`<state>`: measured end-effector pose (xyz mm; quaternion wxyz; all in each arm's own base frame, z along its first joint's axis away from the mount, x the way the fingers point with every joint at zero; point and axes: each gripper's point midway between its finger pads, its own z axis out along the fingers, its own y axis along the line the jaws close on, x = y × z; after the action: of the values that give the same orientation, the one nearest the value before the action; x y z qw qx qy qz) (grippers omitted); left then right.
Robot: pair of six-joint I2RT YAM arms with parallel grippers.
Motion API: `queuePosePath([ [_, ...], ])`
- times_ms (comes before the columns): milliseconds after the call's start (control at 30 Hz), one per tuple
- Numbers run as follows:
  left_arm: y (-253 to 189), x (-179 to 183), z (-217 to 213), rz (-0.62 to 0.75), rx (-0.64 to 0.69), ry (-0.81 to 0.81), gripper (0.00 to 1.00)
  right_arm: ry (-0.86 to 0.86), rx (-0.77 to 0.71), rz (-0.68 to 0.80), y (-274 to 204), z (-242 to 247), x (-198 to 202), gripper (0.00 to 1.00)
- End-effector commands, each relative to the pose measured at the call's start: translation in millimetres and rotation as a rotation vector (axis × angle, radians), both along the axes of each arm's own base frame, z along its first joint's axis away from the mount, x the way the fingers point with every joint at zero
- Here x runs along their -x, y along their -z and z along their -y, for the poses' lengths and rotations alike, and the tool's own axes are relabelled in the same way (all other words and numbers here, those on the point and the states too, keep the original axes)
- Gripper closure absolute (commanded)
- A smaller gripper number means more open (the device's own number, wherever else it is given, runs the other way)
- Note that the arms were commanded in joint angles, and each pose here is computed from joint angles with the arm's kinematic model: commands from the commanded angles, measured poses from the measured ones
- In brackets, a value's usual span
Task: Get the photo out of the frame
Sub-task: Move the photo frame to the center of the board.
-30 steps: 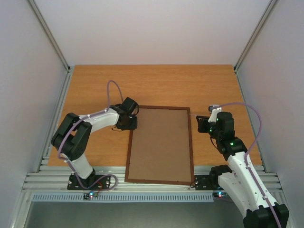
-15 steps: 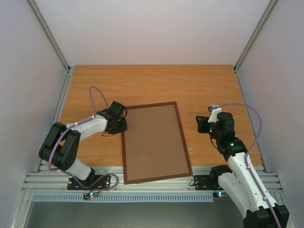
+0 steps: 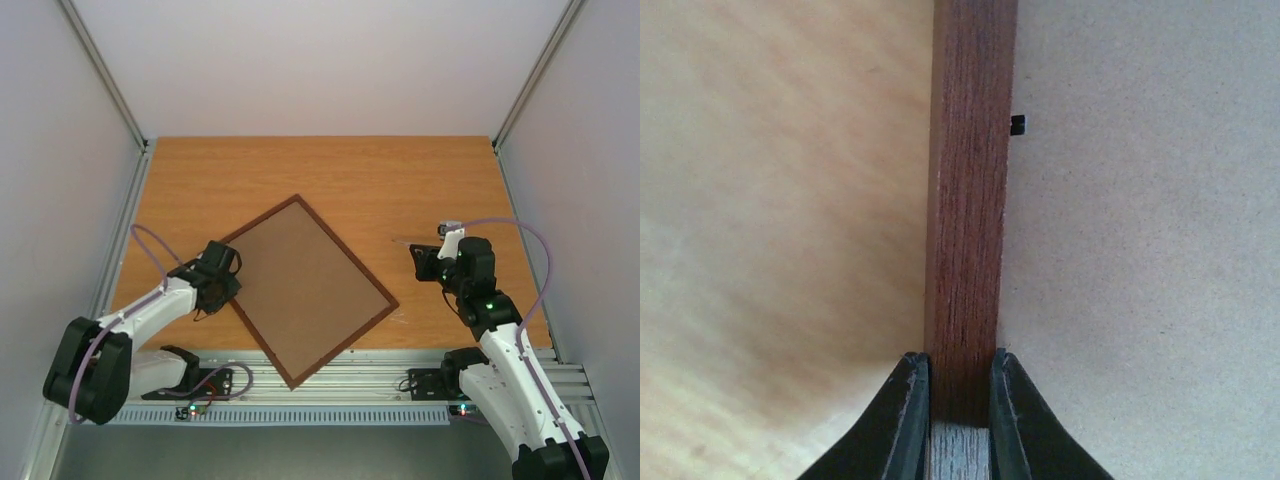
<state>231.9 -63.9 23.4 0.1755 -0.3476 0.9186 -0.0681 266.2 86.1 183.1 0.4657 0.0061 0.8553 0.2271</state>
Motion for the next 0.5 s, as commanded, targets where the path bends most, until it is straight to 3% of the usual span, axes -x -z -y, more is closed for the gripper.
queuePosePath([
  [0, -8.8, -1.8, -4.7, 0.083, 0.112, -0.230, 0.99, -0.021, -0.028, 0.031, -8.5, -4.0, 0.8, 0.99],
  [267, 4.6, 10.0, 12.2, 0.138, 0.350, -0.377, 0.95, -0.043, -0.049, 0.030, -10.0, -8.5, 3.2, 0.99],
  [467, -2.5, 10.3, 30.0, 0.142, 0.365, -0.360, 0.89, -0.054, -0.062, 0.036, -11.9, -10.8, 4.2, 0.99],
])
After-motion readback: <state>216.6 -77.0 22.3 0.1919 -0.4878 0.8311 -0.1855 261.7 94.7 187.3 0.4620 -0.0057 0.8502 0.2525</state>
